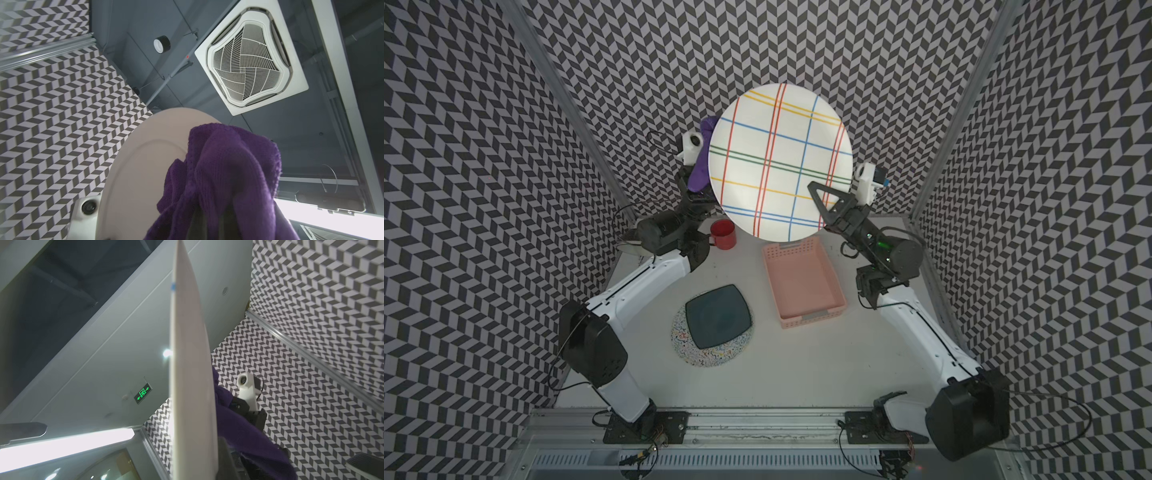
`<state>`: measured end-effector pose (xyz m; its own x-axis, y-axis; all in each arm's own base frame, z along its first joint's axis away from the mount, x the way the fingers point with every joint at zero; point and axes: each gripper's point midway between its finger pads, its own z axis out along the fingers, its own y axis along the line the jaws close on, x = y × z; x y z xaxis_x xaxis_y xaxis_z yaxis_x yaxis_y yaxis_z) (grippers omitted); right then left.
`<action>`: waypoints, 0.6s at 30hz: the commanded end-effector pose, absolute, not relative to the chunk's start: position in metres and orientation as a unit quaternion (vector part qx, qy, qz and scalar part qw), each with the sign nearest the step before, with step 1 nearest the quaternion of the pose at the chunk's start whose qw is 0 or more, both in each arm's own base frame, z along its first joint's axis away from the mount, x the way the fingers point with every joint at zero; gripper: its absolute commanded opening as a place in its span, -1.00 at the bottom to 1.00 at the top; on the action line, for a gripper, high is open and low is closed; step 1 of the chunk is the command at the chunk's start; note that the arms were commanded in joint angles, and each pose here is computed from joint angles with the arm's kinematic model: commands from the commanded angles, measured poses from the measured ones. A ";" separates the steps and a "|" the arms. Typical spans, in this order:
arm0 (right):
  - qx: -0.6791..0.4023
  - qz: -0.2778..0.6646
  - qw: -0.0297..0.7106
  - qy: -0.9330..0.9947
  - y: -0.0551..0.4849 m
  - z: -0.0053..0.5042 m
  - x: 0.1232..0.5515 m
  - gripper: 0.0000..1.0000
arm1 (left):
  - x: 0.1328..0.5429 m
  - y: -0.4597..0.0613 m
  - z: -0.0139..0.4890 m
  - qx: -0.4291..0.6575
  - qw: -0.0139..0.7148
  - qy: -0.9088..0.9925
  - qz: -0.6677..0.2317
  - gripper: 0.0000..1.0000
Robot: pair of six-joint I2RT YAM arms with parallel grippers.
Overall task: Wipe the wet plate dry
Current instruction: Wipe the plate with towel.
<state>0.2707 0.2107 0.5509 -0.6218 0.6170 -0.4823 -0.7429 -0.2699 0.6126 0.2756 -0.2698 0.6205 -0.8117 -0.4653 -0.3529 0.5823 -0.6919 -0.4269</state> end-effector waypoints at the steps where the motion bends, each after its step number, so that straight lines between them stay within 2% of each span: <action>1: -0.111 0.785 0.435 0.428 0.231 0.557 0.269 -1.00 | 0.230 -0.286 0.632 0.166 0.257 0.228 -0.925 -1.00; 6: -0.091 0.774 0.471 0.414 0.214 0.588 0.302 -1.00 | 0.203 -0.314 0.627 0.213 0.243 0.256 -0.911 -1.00; 8: -0.080 0.773 0.487 0.400 0.194 0.599 0.313 -1.00 | 0.199 -0.306 0.626 0.213 0.258 0.260 -0.906 -1.00; 11: -0.068 0.773 0.494 0.392 0.173 0.595 0.317 -1.00 | 0.216 -0.277 0.635 0.186 0.304 0.258 -0.898 -1.00; 15: -0.096 0.767 0.473 0.423 0.197 0.569 0.297 -1.00 | 0.237 -0.246 0.658 0.172 0.339 0.229 -0.896 -1.00; 18: -0.101 0.774 0.448 0.436 0.229 0.552 0.283 -1.00 | 0.244 -0.257 0.659 0.180 0.318 0.222 -0.904 -1.00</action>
